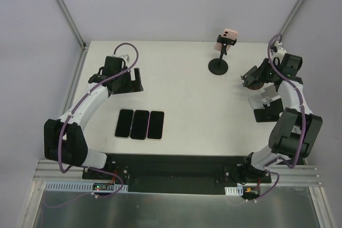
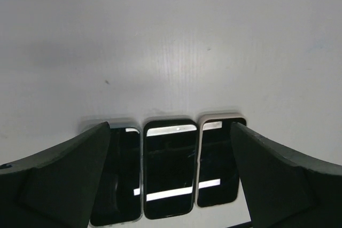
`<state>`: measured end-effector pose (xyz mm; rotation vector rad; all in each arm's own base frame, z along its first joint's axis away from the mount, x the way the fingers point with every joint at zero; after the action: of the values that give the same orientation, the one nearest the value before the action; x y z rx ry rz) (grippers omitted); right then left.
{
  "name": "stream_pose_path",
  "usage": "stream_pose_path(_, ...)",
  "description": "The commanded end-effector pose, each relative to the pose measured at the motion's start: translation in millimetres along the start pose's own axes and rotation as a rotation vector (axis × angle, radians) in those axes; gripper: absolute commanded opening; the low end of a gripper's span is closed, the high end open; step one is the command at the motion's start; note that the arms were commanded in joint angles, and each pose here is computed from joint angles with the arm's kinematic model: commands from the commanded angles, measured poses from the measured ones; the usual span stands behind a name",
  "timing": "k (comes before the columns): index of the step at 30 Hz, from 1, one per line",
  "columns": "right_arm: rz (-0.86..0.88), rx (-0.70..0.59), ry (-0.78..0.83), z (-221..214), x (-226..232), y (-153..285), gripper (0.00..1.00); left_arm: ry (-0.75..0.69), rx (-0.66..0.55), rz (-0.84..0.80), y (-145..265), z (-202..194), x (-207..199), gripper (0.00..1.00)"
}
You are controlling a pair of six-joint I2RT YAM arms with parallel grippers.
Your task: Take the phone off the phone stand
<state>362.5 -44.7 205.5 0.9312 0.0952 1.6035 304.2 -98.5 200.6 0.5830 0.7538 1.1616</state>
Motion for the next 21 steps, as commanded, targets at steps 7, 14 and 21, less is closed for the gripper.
stream_pose_path(7, 0.032, 0.066, 0.101, 36.6, -38.2, -28.2, 0.02, -0.087, 0.023, 0.131, 17.9, -29.9, 18.5, 0.93)
stream_pose_path(14, 0.027, 0.106, 0.079, 27.9, -56.8, -51.5, 0.03, -0.072, 0.024, 0.109, 18.5, -31.6, 16.0, 0.93)
stream_pose_path(21, -0.059, 0.147, 0.077, 16.1, -78.2, -53.6, 0.10, -0.073, 0.016, 0.107, 18.8, -29.2, 15.1, 0.93)
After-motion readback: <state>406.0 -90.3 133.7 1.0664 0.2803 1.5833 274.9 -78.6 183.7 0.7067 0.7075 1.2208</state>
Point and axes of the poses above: each gripper's point midway between its finger pads, its own y axis back along the fingers, its own x axis along the line the jaws close on, z = x × y, the point moved 7 cm from there along y, back along the fingers, and after that the axes turned 11 degrees about -y, right-handed, at the moved point
